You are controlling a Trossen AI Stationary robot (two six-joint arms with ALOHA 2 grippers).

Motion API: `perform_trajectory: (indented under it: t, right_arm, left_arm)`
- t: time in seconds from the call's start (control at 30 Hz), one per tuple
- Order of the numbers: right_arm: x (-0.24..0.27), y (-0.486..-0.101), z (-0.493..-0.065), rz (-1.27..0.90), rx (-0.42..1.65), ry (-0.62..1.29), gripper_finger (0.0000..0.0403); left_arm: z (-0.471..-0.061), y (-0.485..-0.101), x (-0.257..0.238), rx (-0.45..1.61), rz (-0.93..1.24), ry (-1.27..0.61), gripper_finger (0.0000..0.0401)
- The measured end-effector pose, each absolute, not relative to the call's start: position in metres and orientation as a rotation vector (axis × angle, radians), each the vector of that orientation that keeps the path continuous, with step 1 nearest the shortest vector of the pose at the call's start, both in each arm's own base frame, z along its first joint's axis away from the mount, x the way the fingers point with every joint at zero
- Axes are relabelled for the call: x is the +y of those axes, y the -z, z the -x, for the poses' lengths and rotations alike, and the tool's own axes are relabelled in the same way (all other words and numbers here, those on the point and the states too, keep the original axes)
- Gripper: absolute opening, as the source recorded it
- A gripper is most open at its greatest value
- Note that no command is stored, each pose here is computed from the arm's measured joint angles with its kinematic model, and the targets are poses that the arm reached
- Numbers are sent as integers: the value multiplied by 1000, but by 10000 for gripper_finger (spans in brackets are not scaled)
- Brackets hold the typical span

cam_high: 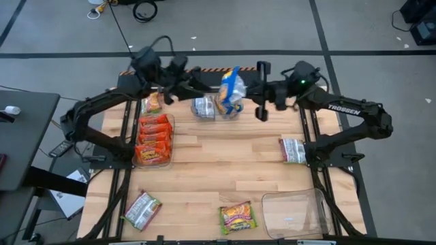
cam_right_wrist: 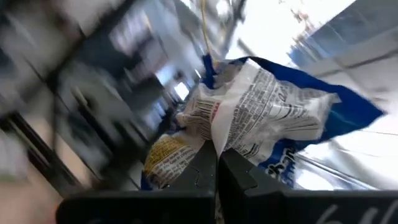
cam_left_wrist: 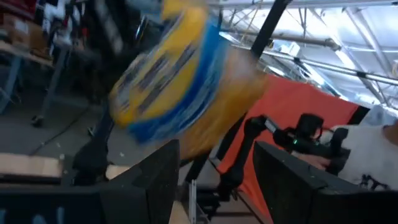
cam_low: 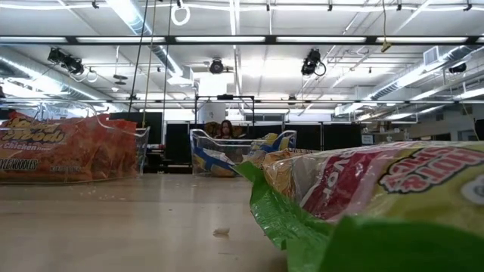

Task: Sort Maruchan noodles
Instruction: Put the blue noodles into the middle transparent bin

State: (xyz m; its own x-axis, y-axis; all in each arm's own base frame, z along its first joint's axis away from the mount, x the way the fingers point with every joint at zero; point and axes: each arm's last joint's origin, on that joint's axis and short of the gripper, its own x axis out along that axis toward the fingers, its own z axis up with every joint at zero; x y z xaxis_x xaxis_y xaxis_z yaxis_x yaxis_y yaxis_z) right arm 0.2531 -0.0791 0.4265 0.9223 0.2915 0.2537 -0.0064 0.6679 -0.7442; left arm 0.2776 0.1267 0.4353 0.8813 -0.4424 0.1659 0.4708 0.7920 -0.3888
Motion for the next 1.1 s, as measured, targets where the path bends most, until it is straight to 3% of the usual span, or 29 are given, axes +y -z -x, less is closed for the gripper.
perform_trajectory:
  t: [0.13, 0.3, 0.5, 0.6, 0.73, 0.83, 1.1]
  right_arm:
    - [-78, -419, -260, 1052, -214, 64, 5]
    - [-76, -405, -270, 1412, 148, 358, 5]
    - [-78, -372, -300, 1710, 576, 420, 5]
    - [-78, -352, -317, 1768, 708, 402, 5]
    - [-74, -340, -332, 1781, 740, 433, 5]
    - [-64, -336, -340, 1821, 689, 390, 5]
    - [-40, -336, -344, 1881, 583, 293, 6]
  left_arm:
    - [-259, -448, 125, -81, 435, 489, 208]
    - [-249, -449, 128, -49, 471, 455, 208]
    - [-247, -433, 137, 36, 421, 369, 208]
    - [-247, -419, 143, 104, 392, 215, 208]
    - [-246, -396, 148, 268, 408, -72, 208]
    - [-248, -378, 151, 396, 470, -156, 210]
    - [-251, -361, 165, 453, 654, 82, 260]
